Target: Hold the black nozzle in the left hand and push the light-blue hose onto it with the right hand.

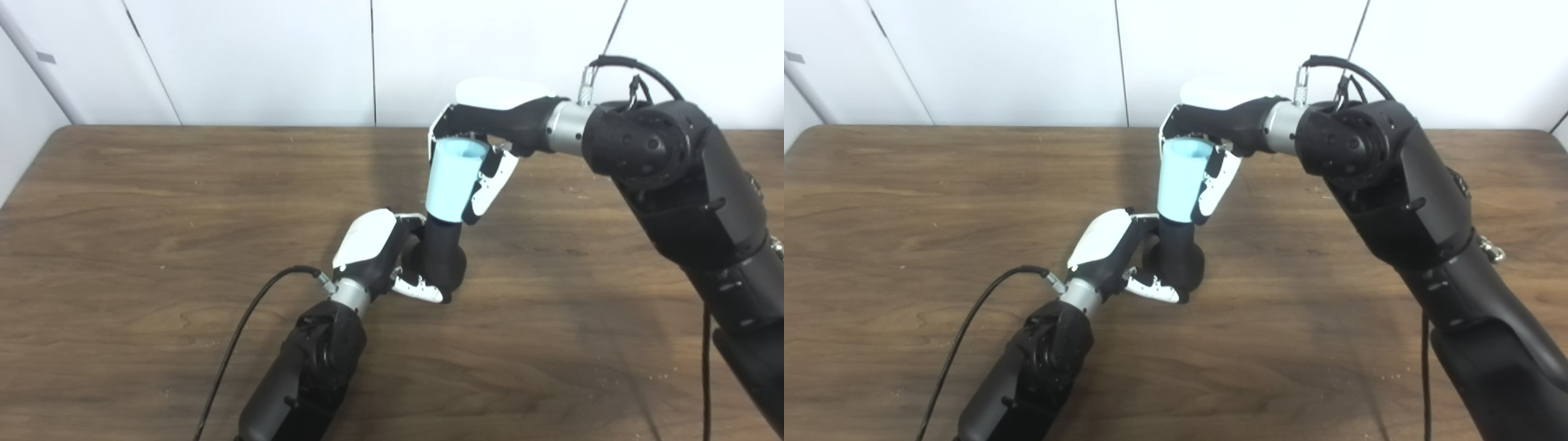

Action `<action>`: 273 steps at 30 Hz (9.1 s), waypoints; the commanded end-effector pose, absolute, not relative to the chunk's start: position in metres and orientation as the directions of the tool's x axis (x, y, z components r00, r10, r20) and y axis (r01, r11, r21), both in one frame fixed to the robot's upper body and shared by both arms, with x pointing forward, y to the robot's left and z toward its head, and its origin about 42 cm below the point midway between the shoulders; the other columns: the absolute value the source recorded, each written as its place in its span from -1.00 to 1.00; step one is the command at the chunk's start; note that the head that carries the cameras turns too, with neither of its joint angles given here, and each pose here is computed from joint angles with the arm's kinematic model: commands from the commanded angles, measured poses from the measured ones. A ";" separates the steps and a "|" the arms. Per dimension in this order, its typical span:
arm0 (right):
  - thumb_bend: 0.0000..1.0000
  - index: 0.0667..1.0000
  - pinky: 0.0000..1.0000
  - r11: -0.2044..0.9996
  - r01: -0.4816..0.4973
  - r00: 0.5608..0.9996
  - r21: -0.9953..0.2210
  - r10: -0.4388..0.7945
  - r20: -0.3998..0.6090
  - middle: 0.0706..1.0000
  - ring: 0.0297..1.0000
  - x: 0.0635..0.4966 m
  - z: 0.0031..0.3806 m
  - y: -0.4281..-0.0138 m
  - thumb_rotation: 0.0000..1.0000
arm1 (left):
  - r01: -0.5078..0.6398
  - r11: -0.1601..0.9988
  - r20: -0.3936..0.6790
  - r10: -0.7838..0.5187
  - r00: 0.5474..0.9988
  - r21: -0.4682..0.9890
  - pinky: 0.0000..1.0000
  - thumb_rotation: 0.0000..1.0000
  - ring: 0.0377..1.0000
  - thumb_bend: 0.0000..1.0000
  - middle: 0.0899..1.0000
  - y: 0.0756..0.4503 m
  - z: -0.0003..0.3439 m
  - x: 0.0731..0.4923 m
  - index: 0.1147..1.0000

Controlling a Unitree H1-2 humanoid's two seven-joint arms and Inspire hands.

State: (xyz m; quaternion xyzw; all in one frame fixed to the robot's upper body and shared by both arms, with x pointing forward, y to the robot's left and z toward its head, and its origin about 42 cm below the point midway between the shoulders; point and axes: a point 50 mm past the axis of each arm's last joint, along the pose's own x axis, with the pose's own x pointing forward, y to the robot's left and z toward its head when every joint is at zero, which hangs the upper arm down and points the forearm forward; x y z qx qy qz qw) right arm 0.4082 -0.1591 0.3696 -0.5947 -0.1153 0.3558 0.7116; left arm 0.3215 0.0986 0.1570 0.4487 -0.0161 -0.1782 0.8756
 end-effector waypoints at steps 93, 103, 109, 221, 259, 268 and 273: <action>0.00 -0.11 -0.38 -0.078 -0.133 0.713 -0.988 0.684 -0.150 -0.09 -0.17 0.401 0.369 -0.160 -1.00 | 0.503 0.475 -0.396 -0.313 0.863 0.722 1.00 -0.92 0.53 0.03 0.25 0.108 0.107 0.307 -0.17; 0.00 -0.12 -0.38 -0.026 -0.204 0.741 -0.979 0.650 -0.172 -0.10 -0.14 0.406 0.367 -0.161 -1.00 | 0.502 0.477 -0.394 -0.314 0.864 0.721 1.00 -0.92 0.55 0.03 0.28 0.109 0.108 0.306 -0.17; 0.00 -0.12 -0.37 -0.025 -0.218 0.728 -0.976 0.662 -0.180 -0.10 -0.12 0.394 0.364 -0.154 -1.00 | 0.502 0.480 -0.394 -0.313 0.864 0.720 1.00 -0.92 0.56 0.03 0.31 0.110 0.109 0.307 -0.17; 0.00 -0.10 -0.40 0.015 -0.162 0.744 -0.987 0.659 -0.112 -0.08 -0.14 0.404 0.397 -0.178 -1.00 | 0.508 0.477 -0.407 -0.306 0.861 0.717 1.00 -0.92 0.56 0.03 0.28 0.111 0.110 0.310 -0.17; 0.00 -0.15 -0.34 -0.002 -0.197 0.726 -0.980 0.671 -0.148 -0.14 -0.08 0.399 0.388 -0.164 -1.00 | 0.505 0.493 -0.401 -0.308 0.863 0.709 1.00 -0.92 0.60 0.03 0.33 0.106 0.113 0.310 -0.17; 0.00 -0.15 -0.34 0.012 -0.191 0.721 -0.982 0.681 -0.132 -0.13 -0.09 0.398 0.393 -0.160 -1.00 | 0.504 0.491 -0.402 -0.305 0.863 0.710 1.00 -0.92 0.58 0.03 0.26 0.105 0.112 0.311 -0.17; 0.00 -0.14 -0.34 0.018 -0.192 0.719 -0.981 0.683 -0.128 -0.14 -0.09 0.397 0.392 -0.160 -1.00 | 0.502 0.493 -0.400 -0.304 0.865 0.711 1.00 -0.92 0.57 0.03 0.26 0.105 0.112 0.312 -0.17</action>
